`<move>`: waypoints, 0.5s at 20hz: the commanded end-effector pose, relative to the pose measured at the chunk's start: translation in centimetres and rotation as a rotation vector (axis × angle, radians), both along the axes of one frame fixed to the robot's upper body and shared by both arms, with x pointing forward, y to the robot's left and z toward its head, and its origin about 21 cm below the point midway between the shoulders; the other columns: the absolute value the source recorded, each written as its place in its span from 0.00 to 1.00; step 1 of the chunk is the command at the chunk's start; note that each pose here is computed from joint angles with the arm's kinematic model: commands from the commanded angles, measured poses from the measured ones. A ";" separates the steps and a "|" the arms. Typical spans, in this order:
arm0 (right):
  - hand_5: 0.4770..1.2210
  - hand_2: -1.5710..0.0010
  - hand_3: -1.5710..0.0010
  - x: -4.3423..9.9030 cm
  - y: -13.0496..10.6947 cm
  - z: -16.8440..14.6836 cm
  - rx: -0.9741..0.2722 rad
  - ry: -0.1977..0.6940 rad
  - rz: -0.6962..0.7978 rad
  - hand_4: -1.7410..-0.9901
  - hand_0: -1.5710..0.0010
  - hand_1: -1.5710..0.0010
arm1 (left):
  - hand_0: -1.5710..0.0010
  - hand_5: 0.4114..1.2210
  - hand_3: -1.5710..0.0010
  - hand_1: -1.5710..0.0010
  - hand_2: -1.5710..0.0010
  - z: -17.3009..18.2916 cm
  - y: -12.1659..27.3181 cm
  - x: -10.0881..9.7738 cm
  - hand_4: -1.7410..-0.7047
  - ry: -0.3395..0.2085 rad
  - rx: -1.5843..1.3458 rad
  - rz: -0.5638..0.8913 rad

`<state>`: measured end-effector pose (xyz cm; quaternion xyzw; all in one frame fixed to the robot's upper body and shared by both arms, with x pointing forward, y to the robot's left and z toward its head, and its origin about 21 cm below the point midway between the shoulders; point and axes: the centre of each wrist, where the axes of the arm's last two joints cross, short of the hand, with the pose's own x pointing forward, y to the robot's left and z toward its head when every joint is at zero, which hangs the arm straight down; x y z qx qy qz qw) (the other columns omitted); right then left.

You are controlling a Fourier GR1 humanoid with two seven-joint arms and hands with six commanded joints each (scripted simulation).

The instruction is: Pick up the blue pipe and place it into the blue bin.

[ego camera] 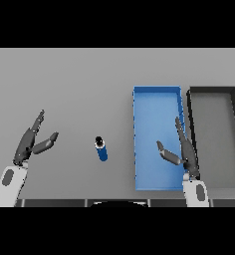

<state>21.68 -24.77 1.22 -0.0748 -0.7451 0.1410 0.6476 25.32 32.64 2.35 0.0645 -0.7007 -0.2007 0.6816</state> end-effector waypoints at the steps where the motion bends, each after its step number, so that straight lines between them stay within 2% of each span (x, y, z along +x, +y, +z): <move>1: 0.20 1.00 1.00 0.0 -0.1 0.2 0.002 -0.001 0.000 0.71 1.00 1.00 | 1.00 0.23 1.00 1.00 1.00 -0.1 0.2 -0.3 0.75 0.002 -0.002 -0.012; 4: 0.19 1.00 1.00 -0.1 -0.2 0.0 -0.014 0.024 0.005 0.73 1.00 1.00 | 1.00 0.21 1.00 1.00 1.00 0.5 0.2 -1.1 0.74 0.008 -0.021 -0.114; 7: 0.19 1.00 1.00 -0.1 0.0 0.2 -0.016 0.004 0.023 0.75 1.00 1.00 | 1.00 0.17 1.00 1.00 1.00 1.0 -0.3 -2.0 0.69 0.071 0.016 -0.230; 10: 0.19 1.00 1.00 0.2 -0.2 -0.2 -0.020 0.029 0.008 0.76 1.00 1.00 | 1.00 0.12 1.00 1.00 1.00 -0.2 -2.8 -2.9 0.62 0.143 0.007 -0.335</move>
